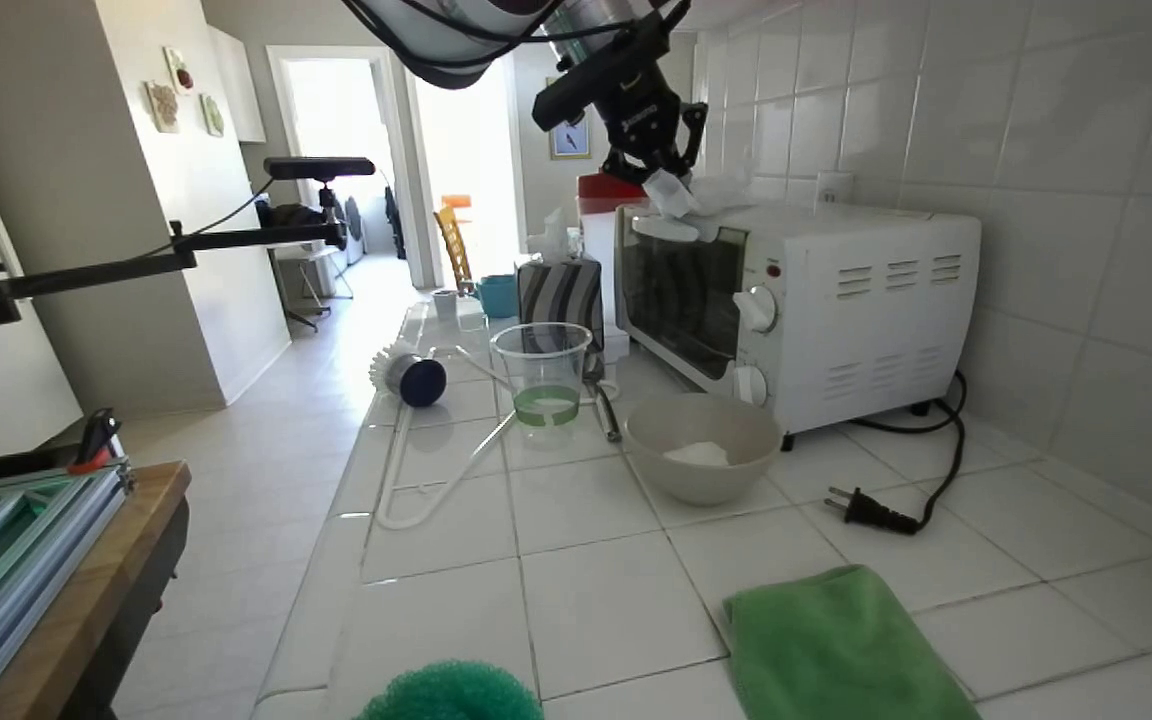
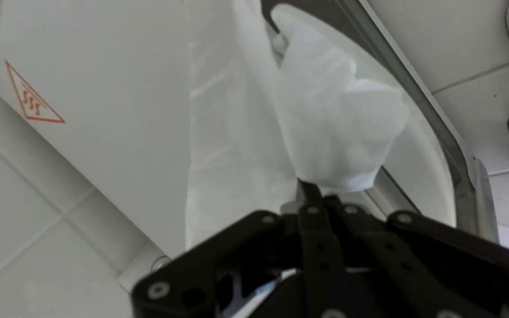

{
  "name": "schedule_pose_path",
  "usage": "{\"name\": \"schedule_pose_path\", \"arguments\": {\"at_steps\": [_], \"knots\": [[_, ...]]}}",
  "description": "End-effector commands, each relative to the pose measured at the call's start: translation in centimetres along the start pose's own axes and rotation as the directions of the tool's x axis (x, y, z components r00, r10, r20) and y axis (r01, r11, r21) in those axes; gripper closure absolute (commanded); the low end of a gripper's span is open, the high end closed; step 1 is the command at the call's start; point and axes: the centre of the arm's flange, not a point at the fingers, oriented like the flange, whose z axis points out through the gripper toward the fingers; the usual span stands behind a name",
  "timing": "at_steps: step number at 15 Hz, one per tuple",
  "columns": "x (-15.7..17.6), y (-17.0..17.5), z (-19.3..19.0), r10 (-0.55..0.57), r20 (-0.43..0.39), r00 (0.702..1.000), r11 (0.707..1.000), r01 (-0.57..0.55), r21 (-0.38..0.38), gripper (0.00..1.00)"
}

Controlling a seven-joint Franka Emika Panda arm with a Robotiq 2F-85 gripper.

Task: Use the white napkin to wipe the top of the oven.

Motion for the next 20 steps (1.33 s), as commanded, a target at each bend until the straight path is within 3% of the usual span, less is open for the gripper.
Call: {"name": "schedule_pose_path", "arguments": {"at_steps": [1, 12, 16, 20], "knots": [[1.1, -0.1, 1.0, -0.048, 0.018, 0.999, 0.999, 0.047, 0.013, 1.0], [-9.9, 7.1, 0.5, 0.15, 0.125, 0.981, 0.987, -0.142, -0.071, 1.0], [-7.2, 6.4, 1.0, 0.11, 0.11, 0.988, 0.993, -0.105, -0.057, 1.0], [-1.9, 3.1, 0.8, 0.019, 0.068, 0.997, 1.0, -0.018, -0.019, 1.0]]}}
